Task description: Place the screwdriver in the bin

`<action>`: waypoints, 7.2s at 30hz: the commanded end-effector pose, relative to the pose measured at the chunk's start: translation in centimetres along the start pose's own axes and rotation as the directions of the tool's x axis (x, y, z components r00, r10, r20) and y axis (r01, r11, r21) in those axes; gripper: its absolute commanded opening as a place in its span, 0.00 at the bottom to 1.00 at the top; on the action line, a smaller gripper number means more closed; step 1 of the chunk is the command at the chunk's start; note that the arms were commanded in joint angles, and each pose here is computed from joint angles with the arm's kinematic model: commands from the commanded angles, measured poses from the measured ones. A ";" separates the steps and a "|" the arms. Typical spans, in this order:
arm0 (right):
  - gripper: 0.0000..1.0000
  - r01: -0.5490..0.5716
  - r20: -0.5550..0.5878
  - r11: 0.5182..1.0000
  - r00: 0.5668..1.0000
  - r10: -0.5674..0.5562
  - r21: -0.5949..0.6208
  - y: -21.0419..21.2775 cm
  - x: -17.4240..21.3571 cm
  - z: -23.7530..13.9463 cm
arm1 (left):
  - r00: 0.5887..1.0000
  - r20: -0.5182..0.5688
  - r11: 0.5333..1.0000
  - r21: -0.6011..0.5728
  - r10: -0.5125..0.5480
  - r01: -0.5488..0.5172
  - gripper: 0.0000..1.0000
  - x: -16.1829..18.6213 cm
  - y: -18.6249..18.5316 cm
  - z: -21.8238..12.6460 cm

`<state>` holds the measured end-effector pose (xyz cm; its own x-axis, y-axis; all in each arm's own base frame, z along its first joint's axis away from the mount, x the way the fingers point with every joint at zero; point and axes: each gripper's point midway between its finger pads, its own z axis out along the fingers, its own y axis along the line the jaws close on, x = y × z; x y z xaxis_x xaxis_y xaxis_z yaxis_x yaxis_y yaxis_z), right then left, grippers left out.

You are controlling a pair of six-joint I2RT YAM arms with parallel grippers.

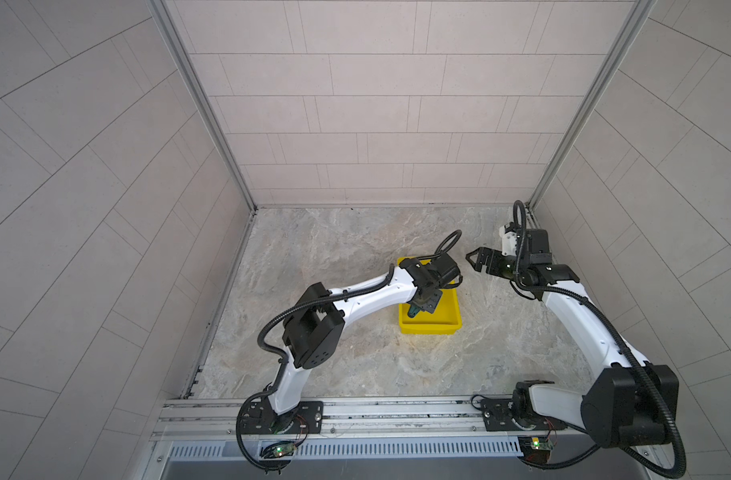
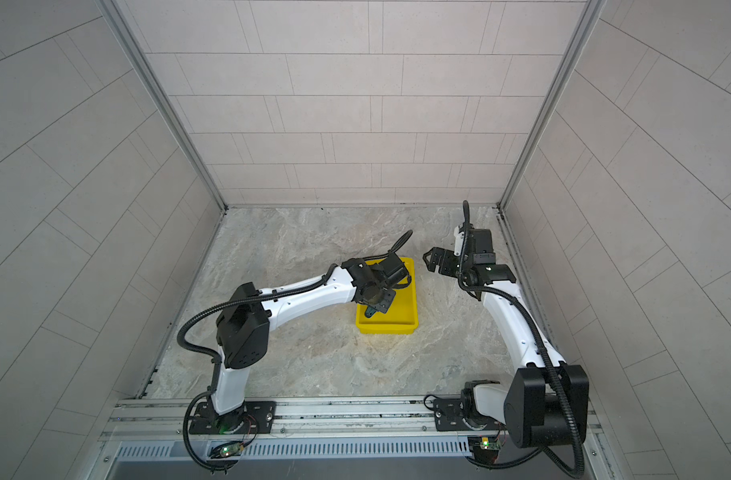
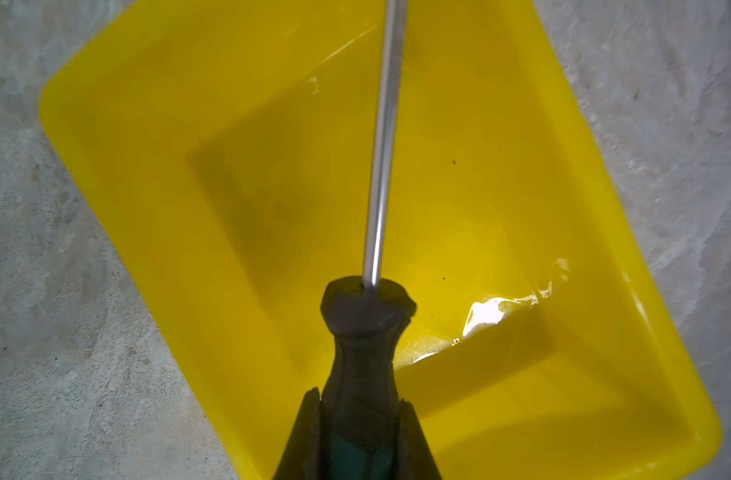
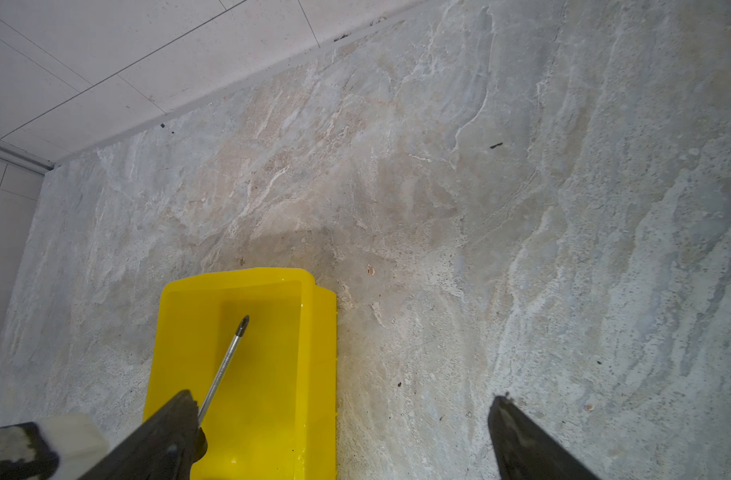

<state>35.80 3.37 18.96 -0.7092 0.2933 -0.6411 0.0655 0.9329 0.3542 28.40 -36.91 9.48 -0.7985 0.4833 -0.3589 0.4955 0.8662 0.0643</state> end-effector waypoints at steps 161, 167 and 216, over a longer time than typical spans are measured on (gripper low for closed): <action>1.00 0.236 0.298 0.876 0.876 -0.378 0.420 -9.5 2.3 8.1 | 0.658 0.713 0.799 -0.238 -0.243 0.553 1.00 10.2 38.6 -0.3; 1.00 0.255 0.294 0.872 0.870 -0.395 0.417 -9.1 2.4 8.1 | 0.686 0.671 0.796 -0.236 -0.282 0.558 1.00 10.0 39.1 0.6; 1.00 0.295 0.286 0.882 0.867 -0.409 0.366 -8.4 2.7 8.6 | 0.673 0.682 0.791 -0.229 -0.286 0.567 1.00 10.2 39.3 0.1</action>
<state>39.19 -2.06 8.53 -0.4304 -0.0552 -0.9010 0.1187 0.9860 -0.1172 39.71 1.79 7.57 -0.4654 -0.0111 -0.8850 -0.1280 0.9903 0.0549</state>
